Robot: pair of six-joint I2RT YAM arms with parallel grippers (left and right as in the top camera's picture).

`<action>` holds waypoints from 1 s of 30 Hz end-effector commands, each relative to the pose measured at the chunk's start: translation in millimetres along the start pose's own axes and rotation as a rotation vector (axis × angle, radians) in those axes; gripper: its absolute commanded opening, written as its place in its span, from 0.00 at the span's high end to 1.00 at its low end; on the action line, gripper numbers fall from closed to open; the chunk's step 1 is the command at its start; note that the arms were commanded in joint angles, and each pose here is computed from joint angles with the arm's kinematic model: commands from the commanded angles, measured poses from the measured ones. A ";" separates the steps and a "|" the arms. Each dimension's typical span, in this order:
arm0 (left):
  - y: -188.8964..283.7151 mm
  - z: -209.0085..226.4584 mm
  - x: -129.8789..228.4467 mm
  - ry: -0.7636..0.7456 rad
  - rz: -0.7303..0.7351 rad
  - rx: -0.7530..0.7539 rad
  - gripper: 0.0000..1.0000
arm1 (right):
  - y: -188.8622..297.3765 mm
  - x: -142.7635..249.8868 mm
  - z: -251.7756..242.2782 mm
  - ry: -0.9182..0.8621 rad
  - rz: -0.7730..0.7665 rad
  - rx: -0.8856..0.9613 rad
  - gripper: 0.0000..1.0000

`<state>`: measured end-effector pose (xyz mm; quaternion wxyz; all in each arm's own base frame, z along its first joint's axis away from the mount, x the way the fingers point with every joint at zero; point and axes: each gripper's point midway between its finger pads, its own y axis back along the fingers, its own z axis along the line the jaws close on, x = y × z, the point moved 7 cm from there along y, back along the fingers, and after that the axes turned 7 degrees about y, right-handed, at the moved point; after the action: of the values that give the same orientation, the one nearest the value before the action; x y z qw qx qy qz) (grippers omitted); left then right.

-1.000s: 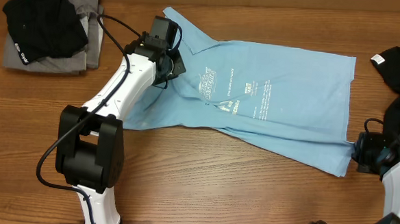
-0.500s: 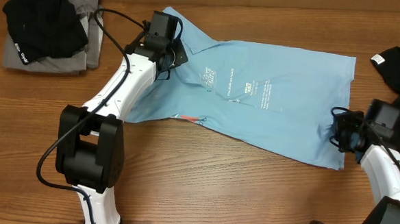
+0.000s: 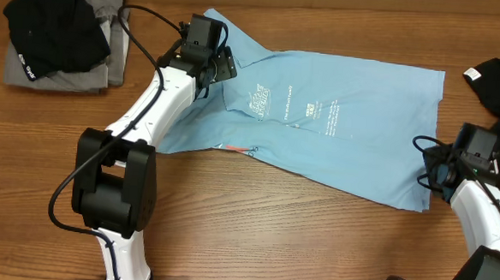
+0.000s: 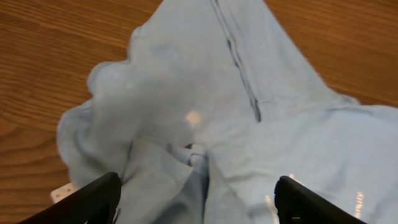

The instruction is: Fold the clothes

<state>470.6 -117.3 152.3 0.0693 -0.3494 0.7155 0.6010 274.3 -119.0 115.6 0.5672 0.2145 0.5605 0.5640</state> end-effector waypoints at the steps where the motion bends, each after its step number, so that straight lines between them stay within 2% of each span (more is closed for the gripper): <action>1: -2.4 8.0 -3.9 -0.053 -0.002 -0.056 0.17 | 15.4 -26.7 9.7 0.106 -0.085 0.043 0.38; 5: 8.7 13.7 3.1 -0.067 0.087 -0.108 0.17 | 38.2 -34.0 17.5 0.131 -0.015 0.066 0.35; 9: 23.5 24.4 19.4 -0.085 0.234 -0.177 0.19 | 53.1 -18.1 32.8 0.277 0.178 -0.077 0.36; 11: 28.7 31.0 31.1 -0.090 0.315 -0.206 0.29 | 53.6 -4.4 32.7 0.290 0.273 -0.122 0.40; 13: 31.1 36.8 39.8 -0.093 0.367 -0.234 0.49 | 50.5 8.7 27.6 0.293 0.335 -0.118 0.52; 14: 31.5 39.4 43.1 -0.093 0.383 -0.246 0.58 | 47.7 14.3 24.6 0.298 0.353 -0.106 0.55; 17: 28.4 44.9 51.8 -0.097 0.413 -0.262 0.76 | 34.8 31.7 14.6 0.305 0.402 -0.072 0.66; 20: 23.5 49.3 58.6 -0.103 0.435 -0.277 0.85 | 20.6 43.6 4.9 0.280 0.439 -0.038 0.85; 22: 19.4 51.9 62.9 -0.105 0.451 -0.289 0.90 | 11.9 50.3 -0.9 0.244 0.459 -0.014 0.92; 26: 4.9 57.5 73.3 -0.110 0.493 -0.319 0.96 | 0.5 59.9 -9.6 0.230 0.501 0.028 0.94; 30: -17.5 64.1 86.0 -0.122 0.535 -0.347 0.96 | -7.1 64.1 -14.7 0.207 0.503 0.053 0.94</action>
<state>399.0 -97.9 98.7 -0.0907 -0.1405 0.6688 0.7244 249.8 -71.9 86.0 0.3398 0.2889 0.5623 0.6964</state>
